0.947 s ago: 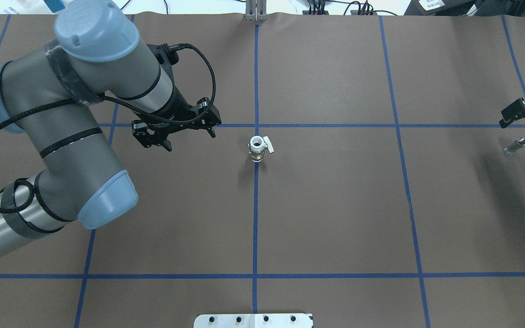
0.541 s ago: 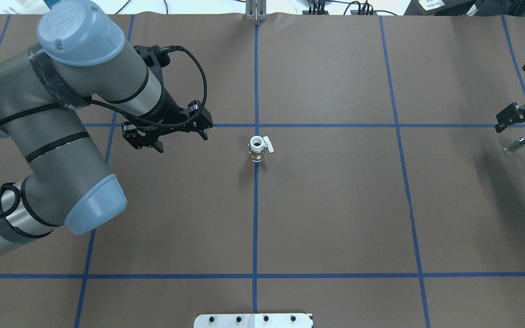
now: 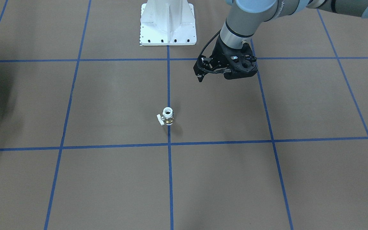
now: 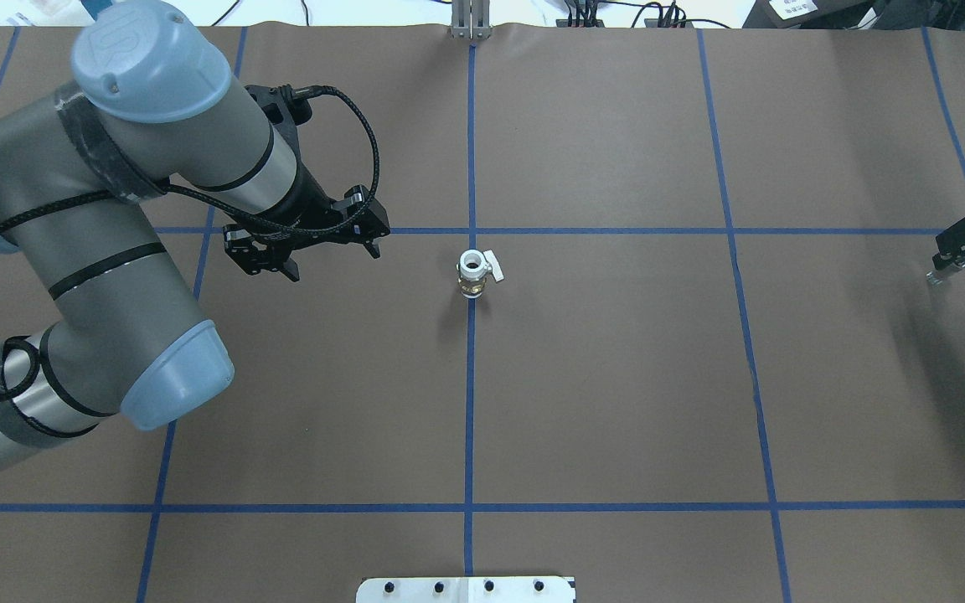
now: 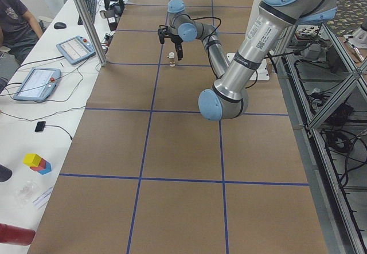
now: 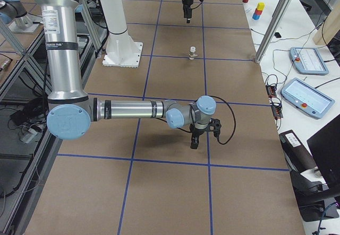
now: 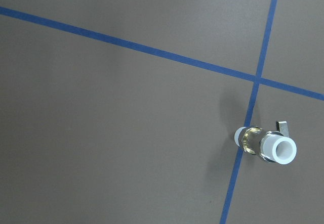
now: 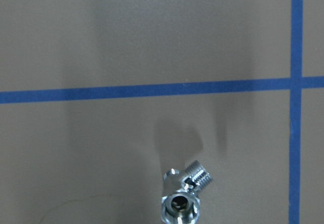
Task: Assemble PPR valve and pipe with both arms
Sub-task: 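Withdraw the left arm while the right gripper grasps the chrome elbow fitting, then carry the chrome fitting with the right gripper over the standing valve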
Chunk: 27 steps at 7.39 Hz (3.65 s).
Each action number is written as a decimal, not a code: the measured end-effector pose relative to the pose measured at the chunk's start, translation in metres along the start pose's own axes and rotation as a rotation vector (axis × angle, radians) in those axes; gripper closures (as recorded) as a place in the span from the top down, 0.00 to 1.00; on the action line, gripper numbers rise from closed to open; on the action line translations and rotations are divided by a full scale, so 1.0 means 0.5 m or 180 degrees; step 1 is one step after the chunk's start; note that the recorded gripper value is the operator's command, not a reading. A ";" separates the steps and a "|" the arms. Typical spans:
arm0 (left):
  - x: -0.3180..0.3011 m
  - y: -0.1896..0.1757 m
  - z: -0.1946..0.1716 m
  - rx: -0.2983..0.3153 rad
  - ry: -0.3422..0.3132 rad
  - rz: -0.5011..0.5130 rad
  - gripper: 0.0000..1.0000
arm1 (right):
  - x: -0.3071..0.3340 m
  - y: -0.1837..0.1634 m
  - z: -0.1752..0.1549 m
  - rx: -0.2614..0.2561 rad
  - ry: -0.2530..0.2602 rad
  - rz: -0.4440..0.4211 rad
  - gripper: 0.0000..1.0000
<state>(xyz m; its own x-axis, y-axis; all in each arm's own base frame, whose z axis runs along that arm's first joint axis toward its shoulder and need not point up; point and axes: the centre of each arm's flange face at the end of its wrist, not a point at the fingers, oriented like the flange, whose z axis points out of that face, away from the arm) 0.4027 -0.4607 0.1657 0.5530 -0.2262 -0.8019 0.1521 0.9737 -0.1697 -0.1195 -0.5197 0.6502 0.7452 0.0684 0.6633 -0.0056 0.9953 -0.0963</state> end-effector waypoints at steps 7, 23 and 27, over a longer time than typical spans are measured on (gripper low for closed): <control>-0.001 -0.001 0.003 0.0002 -0.0011 -0.0007 1.00 | -0.019 -0.035 0.019 -0.0011 0.0068 0.0144 0.69; -0.042 -0.007 -0.001 0.0079 -0.0054 0.0157 1.00 | -0.277 -0.143 -0.156 0.0158 -0.0097 0.0254 0.00; -0.249 -0.036 -0.009 0.0111 -0.0326 0.0897 1.00 | -0.687 -0.118 -0.290 0.0237 -0.0462 0.0562 0.00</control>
<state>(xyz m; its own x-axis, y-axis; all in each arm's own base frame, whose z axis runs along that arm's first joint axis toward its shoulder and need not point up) 0.3276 -0.4501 0.2659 0.6568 0.0495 -0.7524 0.0080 0.9973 0.0726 -0.2782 -0.6119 0.3204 0.6246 0.2454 0.7414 -0.1805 0.9690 -0.1686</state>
